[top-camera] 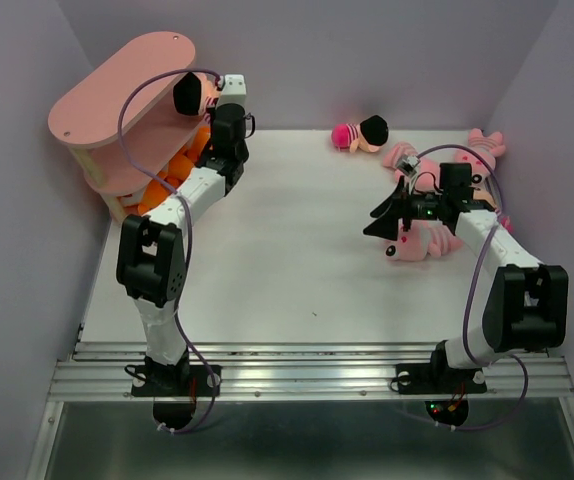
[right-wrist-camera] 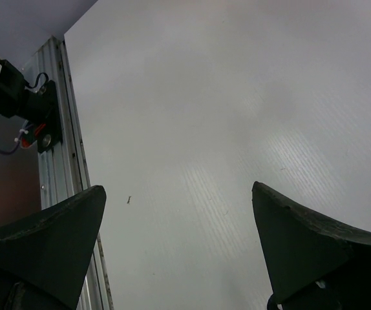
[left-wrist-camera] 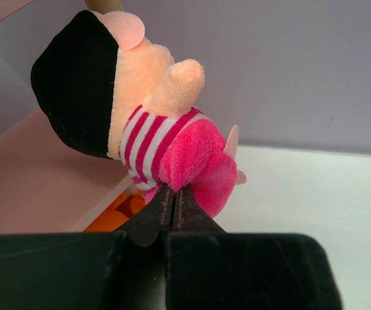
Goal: Place and organize the stuffed toys onto the shelf
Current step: Place the stuffed toy onto shelf
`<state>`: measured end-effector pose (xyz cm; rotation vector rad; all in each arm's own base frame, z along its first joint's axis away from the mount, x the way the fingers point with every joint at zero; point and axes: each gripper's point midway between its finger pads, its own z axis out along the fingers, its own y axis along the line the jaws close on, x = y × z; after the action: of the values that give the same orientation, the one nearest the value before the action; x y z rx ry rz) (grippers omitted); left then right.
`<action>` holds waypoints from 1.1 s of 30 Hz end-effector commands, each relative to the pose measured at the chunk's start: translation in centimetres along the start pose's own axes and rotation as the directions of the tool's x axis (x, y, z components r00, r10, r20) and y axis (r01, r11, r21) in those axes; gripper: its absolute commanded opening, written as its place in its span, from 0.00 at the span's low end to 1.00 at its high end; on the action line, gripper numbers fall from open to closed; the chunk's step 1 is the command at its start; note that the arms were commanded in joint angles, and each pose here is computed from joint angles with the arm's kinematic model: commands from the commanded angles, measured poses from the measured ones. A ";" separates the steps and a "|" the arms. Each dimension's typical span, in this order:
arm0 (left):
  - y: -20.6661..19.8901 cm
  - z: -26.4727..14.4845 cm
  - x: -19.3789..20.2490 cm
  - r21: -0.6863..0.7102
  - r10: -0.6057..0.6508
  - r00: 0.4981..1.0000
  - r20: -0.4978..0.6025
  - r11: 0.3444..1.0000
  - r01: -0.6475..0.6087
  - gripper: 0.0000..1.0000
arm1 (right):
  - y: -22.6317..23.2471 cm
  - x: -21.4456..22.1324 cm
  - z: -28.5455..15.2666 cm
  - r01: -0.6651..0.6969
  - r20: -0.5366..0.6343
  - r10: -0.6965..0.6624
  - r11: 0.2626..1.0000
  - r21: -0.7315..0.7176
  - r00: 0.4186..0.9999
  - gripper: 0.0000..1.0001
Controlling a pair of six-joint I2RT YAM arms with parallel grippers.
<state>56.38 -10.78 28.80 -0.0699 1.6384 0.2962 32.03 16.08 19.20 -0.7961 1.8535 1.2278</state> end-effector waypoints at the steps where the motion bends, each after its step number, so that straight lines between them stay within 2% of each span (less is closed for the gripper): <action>1: 1.9 0.4 -3.9 -0.049 -0.081 0.994 0.077 0.995 0.085 0.00 | 0.9 -1.6 -0.8 0.087 0.043 -0.086 0.996 -0.013 0.995 1.00; 20: 5.1 2.1 -3.3 -0.205 -0.096 0.993 0.069 0.973 0.108 0.00 | 0.9 -2.2 -1.9 0.082 0.071 -0.081 0.996 -0.015 0.994 1.00; 33: 6.1 3.5 -3.6 -0.244 -0.093 0.994 0.064 0.964 0.106 0.00 | 0.9 -2.3 -2.1 0.078 0.078 -0.076 0.997 -0.021 0.994 1.00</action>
<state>58.68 -5.78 29.38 -0.2506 1.6234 0.4208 32.02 14.73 20.48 -0.7712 1.8096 1.2367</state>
